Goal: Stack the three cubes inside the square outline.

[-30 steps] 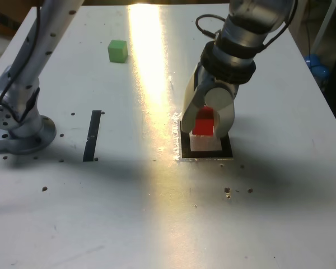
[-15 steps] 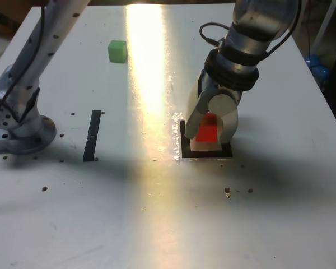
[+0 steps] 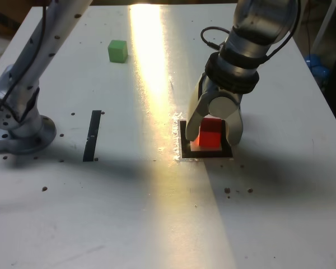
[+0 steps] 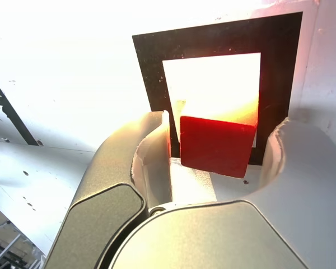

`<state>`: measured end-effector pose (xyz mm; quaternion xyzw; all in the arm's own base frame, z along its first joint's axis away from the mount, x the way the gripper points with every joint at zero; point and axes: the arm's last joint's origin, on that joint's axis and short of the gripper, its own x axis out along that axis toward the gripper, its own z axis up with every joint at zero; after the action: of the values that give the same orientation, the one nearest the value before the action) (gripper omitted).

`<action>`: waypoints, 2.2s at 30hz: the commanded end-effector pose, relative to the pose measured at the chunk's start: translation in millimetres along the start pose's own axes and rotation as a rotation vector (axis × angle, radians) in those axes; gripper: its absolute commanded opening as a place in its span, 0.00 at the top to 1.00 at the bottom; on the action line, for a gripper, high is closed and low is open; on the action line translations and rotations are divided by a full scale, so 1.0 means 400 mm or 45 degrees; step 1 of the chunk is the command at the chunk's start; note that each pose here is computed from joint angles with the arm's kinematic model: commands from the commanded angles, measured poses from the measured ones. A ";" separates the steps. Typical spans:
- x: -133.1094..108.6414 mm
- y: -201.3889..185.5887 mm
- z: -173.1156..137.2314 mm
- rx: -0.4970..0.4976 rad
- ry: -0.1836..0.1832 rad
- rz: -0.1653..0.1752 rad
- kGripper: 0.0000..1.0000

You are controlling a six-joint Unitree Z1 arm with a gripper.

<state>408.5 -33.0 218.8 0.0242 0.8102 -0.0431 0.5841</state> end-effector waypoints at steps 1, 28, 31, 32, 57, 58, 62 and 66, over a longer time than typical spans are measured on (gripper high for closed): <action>-0.010 0.009 -0.009 -0.006 -0.010 0.012 0.01; -0.121 0.477 -0.070 -0.278 -0.204 -0.008 0.00; -0.108 0.521 -0.051 -0.307 -0.213 -0.013 0.00; -0.104 0.534 -0.045 -0.316 -0.217 -0.014 0.00; -0.026 0.673 0.056 -0.436 -0.307 -0.044 0.34; -0.027 0.673 0.055 -0.441 -0.307 -0.041 0.40; -0.032 0.671 0.056 -0.450 -0.312 -0.024 0.62; -0.033 0.668 0.058 -0.446 -0.312 -0.016 0.70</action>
<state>459.0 232.3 212.4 -0.0881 0.7257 0.0932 0.6759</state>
